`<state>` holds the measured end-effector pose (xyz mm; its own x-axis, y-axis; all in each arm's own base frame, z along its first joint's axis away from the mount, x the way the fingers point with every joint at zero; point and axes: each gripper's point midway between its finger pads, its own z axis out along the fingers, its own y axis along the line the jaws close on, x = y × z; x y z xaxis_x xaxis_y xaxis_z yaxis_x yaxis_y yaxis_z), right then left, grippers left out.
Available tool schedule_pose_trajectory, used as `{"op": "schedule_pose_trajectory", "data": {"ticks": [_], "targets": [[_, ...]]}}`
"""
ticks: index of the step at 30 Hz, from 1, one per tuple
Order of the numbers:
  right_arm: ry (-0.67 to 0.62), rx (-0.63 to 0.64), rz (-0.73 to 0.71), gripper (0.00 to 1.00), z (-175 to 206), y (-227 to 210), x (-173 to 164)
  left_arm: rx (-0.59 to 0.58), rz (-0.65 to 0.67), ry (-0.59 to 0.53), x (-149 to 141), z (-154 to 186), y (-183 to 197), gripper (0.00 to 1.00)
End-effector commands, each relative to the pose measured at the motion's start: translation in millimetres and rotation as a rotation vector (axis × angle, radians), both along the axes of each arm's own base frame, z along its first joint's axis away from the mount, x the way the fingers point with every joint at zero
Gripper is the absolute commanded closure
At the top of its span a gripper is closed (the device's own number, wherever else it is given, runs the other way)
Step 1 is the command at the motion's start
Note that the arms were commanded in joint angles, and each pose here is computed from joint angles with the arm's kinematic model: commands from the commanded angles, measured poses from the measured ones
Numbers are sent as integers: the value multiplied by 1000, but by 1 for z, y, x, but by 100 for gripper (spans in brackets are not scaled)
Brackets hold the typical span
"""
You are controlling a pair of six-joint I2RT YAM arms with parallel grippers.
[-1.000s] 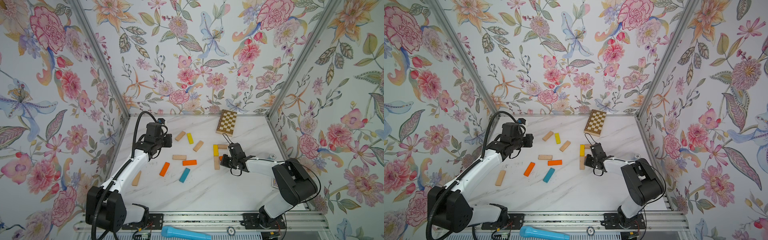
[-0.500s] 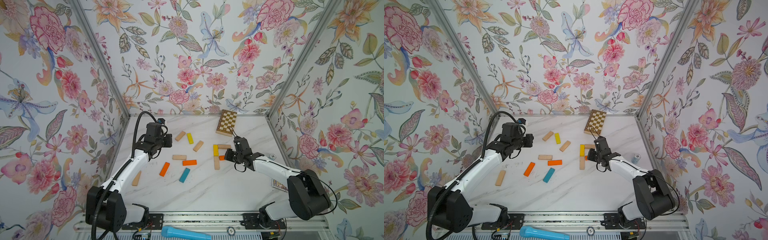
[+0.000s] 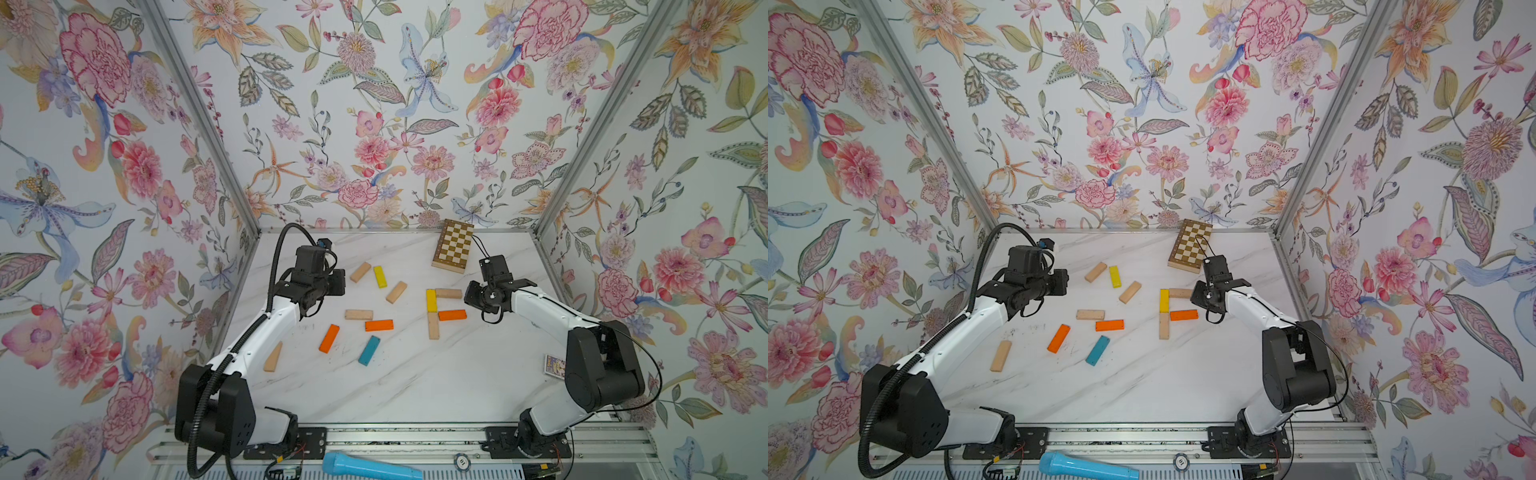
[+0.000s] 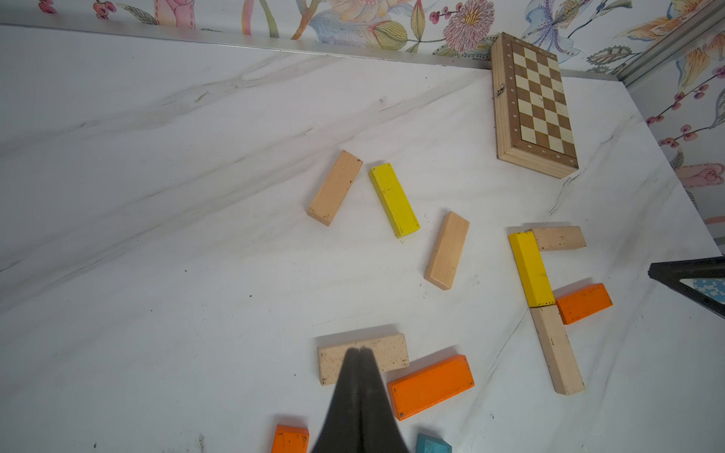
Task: Assemble the number 6 with building blocks
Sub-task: Assemble the building block at the center of the board.
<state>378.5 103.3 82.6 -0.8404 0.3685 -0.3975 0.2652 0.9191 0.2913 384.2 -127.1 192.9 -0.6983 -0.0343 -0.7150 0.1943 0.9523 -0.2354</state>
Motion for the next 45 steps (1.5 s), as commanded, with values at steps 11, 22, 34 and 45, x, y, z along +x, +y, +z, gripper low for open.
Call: {"op": "schedule_pose_trajectory", "data": {"ticks": [11, 22, 34, 45], "targets": [[188, -28, -224, 70, -32, -9, -6, -19, -17, 16, -2, -2, -4, 85], [237, -32, -280, 71, -42, -7, 6, -24, -23, 14, -2, 0, -6, 85], [288, -17, -313, 73, -54, -6, -1, -32, -27, 18, -2, -1, -7, 86], [325, 16, -338, 73, -61, 1, -10, -38, -30, 14, -3, 1, -8, 86]]}}
